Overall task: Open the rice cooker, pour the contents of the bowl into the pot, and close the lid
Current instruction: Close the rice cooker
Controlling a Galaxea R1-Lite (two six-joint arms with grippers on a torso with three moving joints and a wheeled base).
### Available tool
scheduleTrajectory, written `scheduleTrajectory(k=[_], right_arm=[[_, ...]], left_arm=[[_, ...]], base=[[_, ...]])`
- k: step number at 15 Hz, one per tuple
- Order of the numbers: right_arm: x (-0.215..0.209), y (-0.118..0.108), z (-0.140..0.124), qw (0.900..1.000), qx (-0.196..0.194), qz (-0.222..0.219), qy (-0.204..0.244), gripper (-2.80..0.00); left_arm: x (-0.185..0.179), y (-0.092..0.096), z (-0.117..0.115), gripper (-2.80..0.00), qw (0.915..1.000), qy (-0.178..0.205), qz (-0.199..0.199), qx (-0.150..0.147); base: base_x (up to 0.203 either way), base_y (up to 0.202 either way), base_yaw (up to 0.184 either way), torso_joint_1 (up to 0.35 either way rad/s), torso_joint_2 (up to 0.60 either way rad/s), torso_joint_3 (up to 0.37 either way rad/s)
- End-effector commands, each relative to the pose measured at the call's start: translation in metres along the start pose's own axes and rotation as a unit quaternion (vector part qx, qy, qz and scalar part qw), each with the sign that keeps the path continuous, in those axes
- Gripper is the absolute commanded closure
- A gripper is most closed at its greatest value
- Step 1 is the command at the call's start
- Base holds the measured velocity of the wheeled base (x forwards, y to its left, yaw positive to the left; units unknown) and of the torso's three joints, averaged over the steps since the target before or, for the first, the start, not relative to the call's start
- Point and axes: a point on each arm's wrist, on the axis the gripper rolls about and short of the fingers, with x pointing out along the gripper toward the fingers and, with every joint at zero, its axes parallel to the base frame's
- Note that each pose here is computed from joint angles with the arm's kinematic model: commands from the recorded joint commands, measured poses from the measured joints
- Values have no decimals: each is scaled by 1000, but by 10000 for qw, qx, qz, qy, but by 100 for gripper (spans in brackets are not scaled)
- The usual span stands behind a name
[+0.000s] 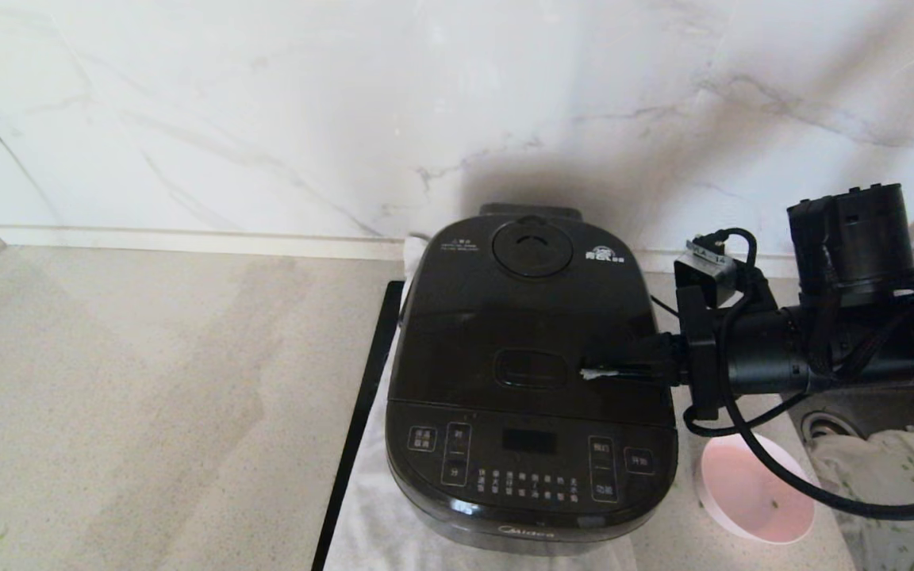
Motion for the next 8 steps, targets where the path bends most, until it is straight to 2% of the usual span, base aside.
scheduleTrajectory(k=[1,5,8], right_arm=[[-23,26,-6,9984,-367,352,-247,0],[-61,71,-11,9888,-979,855,-735,0],[-71,80,-14,9851,-1101,873,-989,0]], left_arm=[[0,0,0,0,10000,-4,8,5],[0,0,0,0,10000,-5,-6,3],[0,0,0,0,10000,-4,3,5]], base=[[0,0,0,0,0,0],[0,0,0,0,0,0],[0,0,0,0,0,0]])
